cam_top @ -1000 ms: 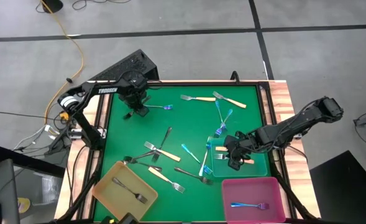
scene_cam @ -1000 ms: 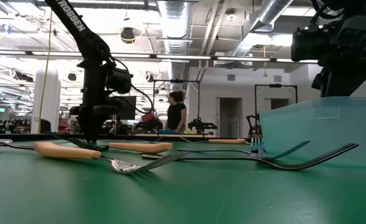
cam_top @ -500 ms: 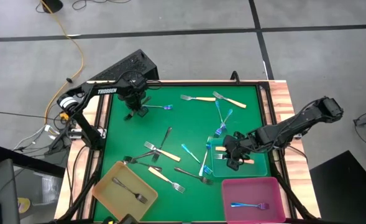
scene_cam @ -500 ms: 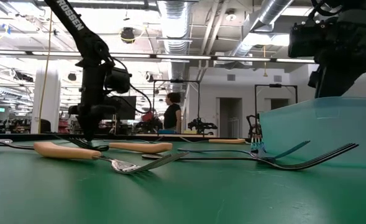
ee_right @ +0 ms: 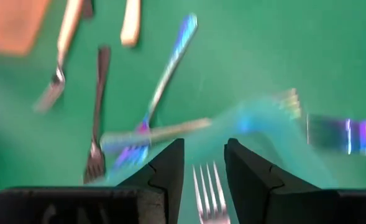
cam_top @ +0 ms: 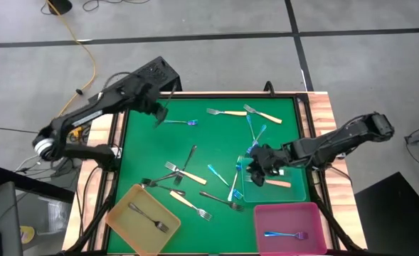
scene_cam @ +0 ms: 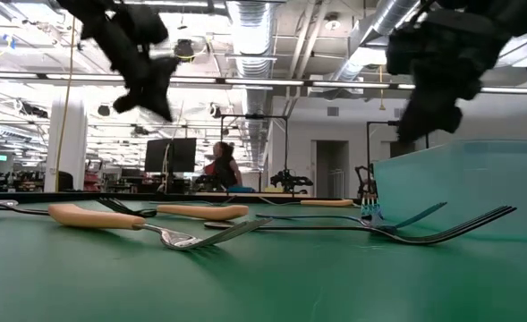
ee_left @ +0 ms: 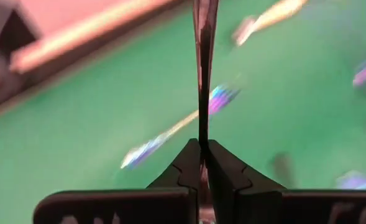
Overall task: Sort silverware by color (type)
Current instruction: Put the black fork into the orange bin
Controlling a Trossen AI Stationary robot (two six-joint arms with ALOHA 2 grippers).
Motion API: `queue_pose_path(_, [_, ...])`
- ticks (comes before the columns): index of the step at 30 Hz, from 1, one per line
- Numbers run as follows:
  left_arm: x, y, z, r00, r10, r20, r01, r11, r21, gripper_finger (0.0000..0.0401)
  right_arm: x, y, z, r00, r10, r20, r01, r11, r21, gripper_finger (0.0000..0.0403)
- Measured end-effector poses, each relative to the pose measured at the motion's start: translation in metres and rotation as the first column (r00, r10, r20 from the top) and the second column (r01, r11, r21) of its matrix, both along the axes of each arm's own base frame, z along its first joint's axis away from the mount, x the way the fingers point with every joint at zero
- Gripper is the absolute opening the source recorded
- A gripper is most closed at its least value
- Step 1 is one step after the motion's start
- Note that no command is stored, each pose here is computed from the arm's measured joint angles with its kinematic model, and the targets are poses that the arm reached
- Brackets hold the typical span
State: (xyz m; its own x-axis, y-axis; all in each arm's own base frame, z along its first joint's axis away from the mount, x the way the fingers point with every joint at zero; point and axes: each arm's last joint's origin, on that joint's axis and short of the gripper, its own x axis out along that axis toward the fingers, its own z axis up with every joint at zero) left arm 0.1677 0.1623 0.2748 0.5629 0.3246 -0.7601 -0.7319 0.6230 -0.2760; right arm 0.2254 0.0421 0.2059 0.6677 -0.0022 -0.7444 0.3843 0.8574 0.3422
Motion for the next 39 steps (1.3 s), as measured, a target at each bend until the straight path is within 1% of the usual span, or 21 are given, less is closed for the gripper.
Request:
queue_pose_path(3, [0.000, -0.011, 0.025, 0.985, -0.037, 0.170, 0.021, 0.996, 0.092, 0.0000, 0.007, -0.008, 0.005, 0.997, -0.008, 0.075, 0.009, 1.000, -0.013, 0.0137])
queue_pose_path(5, [0.003, -0.019, 0.040, 0.959, -0.078, 0.273, 0.035, 0.987, 0.157, 0.0000, 0.012, -0.015, 0.010, 0.990, -0.016, 0.140, 0.020, 0.999, -0.026, 0.0137])
queue_pose_path(7, [0.007, -0.025, 0.051, 0.930, -0.118, 0.348, 0.045, 0.977, 0.209, 0.0000, 0.018, -0.024, 0.016, 0.975, -0.029, 0.220, 0.039, 0.998, -0.040, 0.0137])
queue_pose_path(9, [0.013, -0.031, 0.058, 0.902, -0.166, 0.398, 0.068, 0.966, 0.249, 0.0000, 0.024, -0.033, 0.024, 0.949, -0.045, 0.312, 0.065, 0.996, -0.055, 0.0137])
queue_pose_path(12, [0.022, -0.039, 0.065, 0.863, -0.235, 0.447, 0.105, 0.950, 0.295, 0.0000, 0.031, -0.045, 0.039, 0.883, -0.058, 0.466, 0.106, 0.991, -0.077, 0.0137])
queue_pose_path(17, [0.036, -0.054, 0.067, 0.787, -0.318, 0.529, 0.135, 0.925, 0.355, 0.0000, 0.036, -0.061, 0.066, 0.719, -0.049, 0.693, 0.177, 0.978, -0.114, 0.0137])
queue_pose_path(19, [0.040, -0.060, 0.063, 0.756, -0.349, 0.554, 0.151, 0.916, 0.372, 0.0000, 0.036, -0.065, 0.076, 0.650, -0.027, 0.759, 0.202, 0.970, -0.139, 0.0137])
queue_pose_path(20, [0.043, -0.063, 0.061, 0.740, -0.366, 0.564, 0.159, 0.911, 0.382, 0.0000, 0.035, -0.066, 0.080, 0.624, -0.019, 0.781, 0.212, 0.966, -0.146, 0.0137])
queue_pose_path(22, [0.049, -0.069, 0.055, 0.704, -0.399, 0.587, 0.171, 0.898, 0.406, 0.0000, 0.036, -0.069, 0.089, 0.601, -0.010, 0.800, 0.230, 0.960, -0.161, 0.0139])
queue_pose_path(25, [0.057, -0.076, 0.044, 0.658, -0.423, 0.623, 0.189, 0.894, 0.407, 0.0000, 0.041, -0.071, 0.103, 0.606, 0.010, 0.795, 0.237, 0.952, -0.193, 0.0153])
queue_pose_path(28, [0.064, -0.083, 0.039, 0.611, -0.449, 0.652, 0.202, 0.885, 0.420, 0.0000, 0.051, -0.073, 0.110, 0.644, 0.034, 0.764, 0.231, 0.943, -0.237, 0.0179])
queue_pose_path(32, [0.074, -0.093, 0.032, 0.612, -0.466, 0.639, 0.246, 0.880, 0.406, 0.0000, 0.071, -0.074, 0.116, 0.669, 0.045, 0.742, 0.219, 0.942, -0.255, 0.0220])
queue_pose_path(34, [0.077, -0.097, 0.032, 0.601, -0.480, 0.639, 0.260, 0.874, 0.411, 0.0000, 0.082, -0.076, 0.119, 0.673, 0.056, 0.738, 0.202, 0.946, -0.256, 0.0236])
queue_pose_path(35, [0.077, -0.100, 0.032, 0.596, -0.485, 0.640, 0.263, 0.871, 0.416, 0.0000, 0.088, -0.076, 0.118, 0.682, 0.070, 0.728, 0.177, 0.950, -0.257, 0.0241])
queue_pose_path(39, [0.080, -0.110, 0.033, 0.579, -0.512, 0.634, 0.278, 0.856, 0.436, 0.0000, 0.111, -0.079, 0.119, 0.685, 0.120, 0.719, 0.102, 0.961, -0.258, 0.0248])
